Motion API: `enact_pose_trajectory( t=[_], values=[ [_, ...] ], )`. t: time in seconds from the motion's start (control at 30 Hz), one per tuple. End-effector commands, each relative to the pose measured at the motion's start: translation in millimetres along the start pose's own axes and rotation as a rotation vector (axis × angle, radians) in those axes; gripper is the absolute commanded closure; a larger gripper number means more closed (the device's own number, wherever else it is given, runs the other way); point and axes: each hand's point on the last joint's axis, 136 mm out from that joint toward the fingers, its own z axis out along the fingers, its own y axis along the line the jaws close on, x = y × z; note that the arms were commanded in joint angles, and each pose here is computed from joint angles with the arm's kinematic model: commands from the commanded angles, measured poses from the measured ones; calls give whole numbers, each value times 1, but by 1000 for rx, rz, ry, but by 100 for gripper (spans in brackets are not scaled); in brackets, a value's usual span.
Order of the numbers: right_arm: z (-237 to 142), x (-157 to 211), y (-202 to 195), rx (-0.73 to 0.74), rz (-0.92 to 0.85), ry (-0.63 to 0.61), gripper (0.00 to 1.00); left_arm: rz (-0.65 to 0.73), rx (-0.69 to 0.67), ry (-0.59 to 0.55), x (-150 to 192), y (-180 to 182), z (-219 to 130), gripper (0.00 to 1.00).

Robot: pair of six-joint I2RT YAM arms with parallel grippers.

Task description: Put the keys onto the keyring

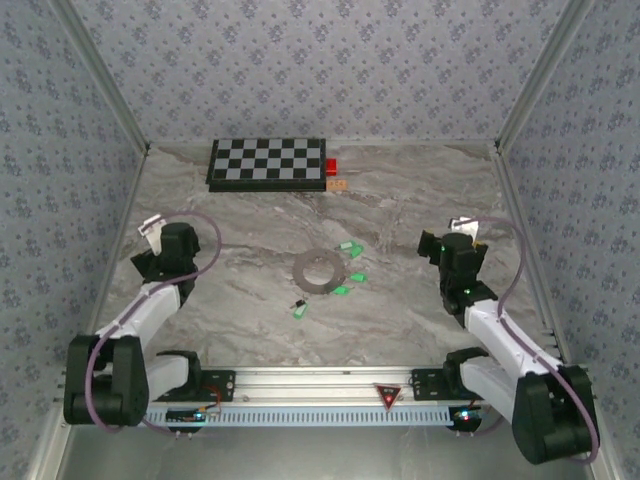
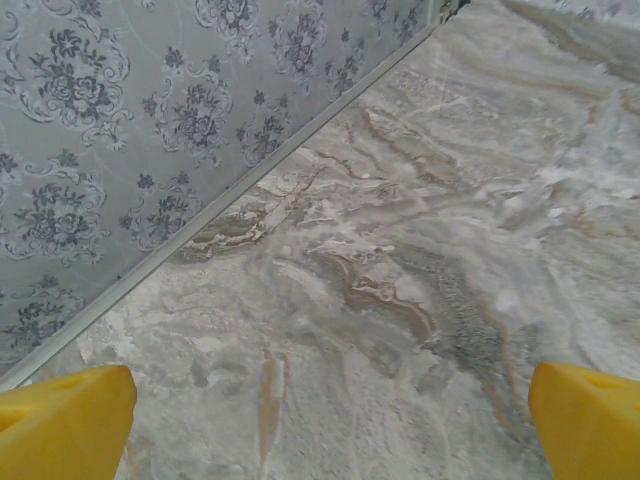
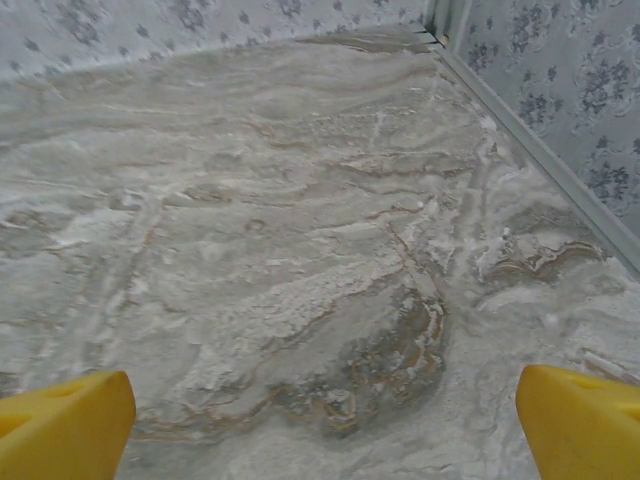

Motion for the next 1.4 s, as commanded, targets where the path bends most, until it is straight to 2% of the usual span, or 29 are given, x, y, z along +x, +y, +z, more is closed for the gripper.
enact_pose_trajectory(
  t=[0.0, 0.1, 0.27, 0.4, 0.53, 0.67, 0.73, 0.83, 0.9, 1.37],
  values=[
    [9, -4, -10, 65, -74, -55, 1, 57, -2, -62, -16, -9, 11, 0],
    [19, 1, -13, 64, -75, -73, 1, 84, 42, -60, -6, -22, 24, 0],
    [37, 5, -14, 24, -39, -100, 1, 135, 233, -71, -3, -63, 31, 0],
    [48, -4, -8, -5, -62, -127, 1, 137, 313, -145, 2, -74, 30, 0],
    [59, -5, -9, -28, -62, -151, 1, 190, 395, -115, 10, -91, 30, 0],
    [70, 11, -7, -58, -75, -194, 0, 174, 423, -117, 14, -91, 31, 0],
    [70, 17, -1, -96, -93, -139, 1, 172, 442, -134, 17, -93, 32, 0],
    [78, 15, 0, -98, -89, -122, 1, 175, 443, -126, 18, -93, 32, 0],
    [85, 17, -3, -83, -79, -61, 1, 175, 443, -121, 18, -93, 32, 0],
    [84, 14, -3, -72, -86, -82, 1, 176, 443, -124, 17, -93, 32, 0]
  ],
)
